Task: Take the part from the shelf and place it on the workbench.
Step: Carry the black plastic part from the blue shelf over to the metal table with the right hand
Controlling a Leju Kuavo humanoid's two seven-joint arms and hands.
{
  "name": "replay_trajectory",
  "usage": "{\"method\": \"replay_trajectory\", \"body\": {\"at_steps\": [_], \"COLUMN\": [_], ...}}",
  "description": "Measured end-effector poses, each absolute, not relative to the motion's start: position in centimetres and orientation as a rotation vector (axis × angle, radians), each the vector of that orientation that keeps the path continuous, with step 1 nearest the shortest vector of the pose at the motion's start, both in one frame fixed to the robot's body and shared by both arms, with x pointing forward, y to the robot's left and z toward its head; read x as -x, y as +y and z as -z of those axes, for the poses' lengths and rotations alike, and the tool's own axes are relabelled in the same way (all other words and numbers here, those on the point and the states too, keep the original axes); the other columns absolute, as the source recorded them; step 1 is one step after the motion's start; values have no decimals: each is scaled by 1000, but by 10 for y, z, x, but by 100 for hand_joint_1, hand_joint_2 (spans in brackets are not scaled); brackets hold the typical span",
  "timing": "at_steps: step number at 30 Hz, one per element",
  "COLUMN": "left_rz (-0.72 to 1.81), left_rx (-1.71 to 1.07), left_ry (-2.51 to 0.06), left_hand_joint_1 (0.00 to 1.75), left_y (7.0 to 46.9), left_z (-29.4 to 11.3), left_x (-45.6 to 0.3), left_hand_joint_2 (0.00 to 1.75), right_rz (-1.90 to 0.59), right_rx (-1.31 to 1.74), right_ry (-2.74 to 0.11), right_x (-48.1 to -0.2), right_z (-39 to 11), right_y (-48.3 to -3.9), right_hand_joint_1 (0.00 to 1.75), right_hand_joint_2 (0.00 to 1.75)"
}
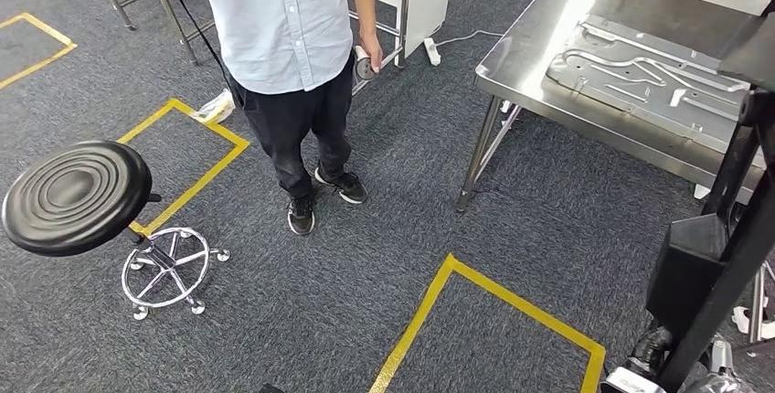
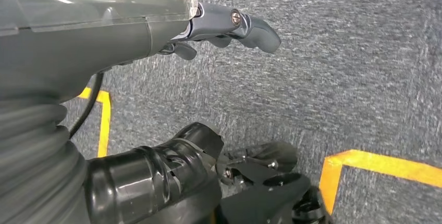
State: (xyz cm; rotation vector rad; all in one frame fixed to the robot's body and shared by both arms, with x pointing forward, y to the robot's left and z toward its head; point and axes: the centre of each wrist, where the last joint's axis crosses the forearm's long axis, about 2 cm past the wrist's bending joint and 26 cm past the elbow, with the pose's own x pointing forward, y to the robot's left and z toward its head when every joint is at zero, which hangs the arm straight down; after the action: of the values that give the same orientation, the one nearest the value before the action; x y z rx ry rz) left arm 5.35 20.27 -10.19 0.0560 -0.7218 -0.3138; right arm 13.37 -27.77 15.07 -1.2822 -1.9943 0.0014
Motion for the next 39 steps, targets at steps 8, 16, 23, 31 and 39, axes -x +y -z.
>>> {"method": "replay_trajectory", "body": {"at_steps": [8, 16, 23, 31, 39], "left_rz": [304, 301, 296, 290, 287], "left_rx": [-54, -54, -45, -48, -39], "left_ry": [-718, -724, -708, -710, -719], "left_hand_joint_1": [0, 0, 0, 0, 0], "left_y": [203, 203, 203, 204, 203], "left_z": [102, 102, 102, 102, 102], "left_x": [-52, -57, -52, -54, -52], "left_hand_joint_2": [175, 175, 175, 175, 175], "right_rz": [-8, -7, -8, -19, -29], "right_rx": [1279, 1279, 1274, 1274, 1272], "right_ry": [-1994, -1995, -1992, -1990, -1989], "right_x": [-136, -136, -138, -137, -137], "right_z": [-150, -150, -149, -148, -147], "right_y": [-279, -279, -279, -279, -280], "right_hand_joint_1": [175, 175, 175, 175, 175], "right_hand_joint_2": [175, 175, 175, 175, 175]}}
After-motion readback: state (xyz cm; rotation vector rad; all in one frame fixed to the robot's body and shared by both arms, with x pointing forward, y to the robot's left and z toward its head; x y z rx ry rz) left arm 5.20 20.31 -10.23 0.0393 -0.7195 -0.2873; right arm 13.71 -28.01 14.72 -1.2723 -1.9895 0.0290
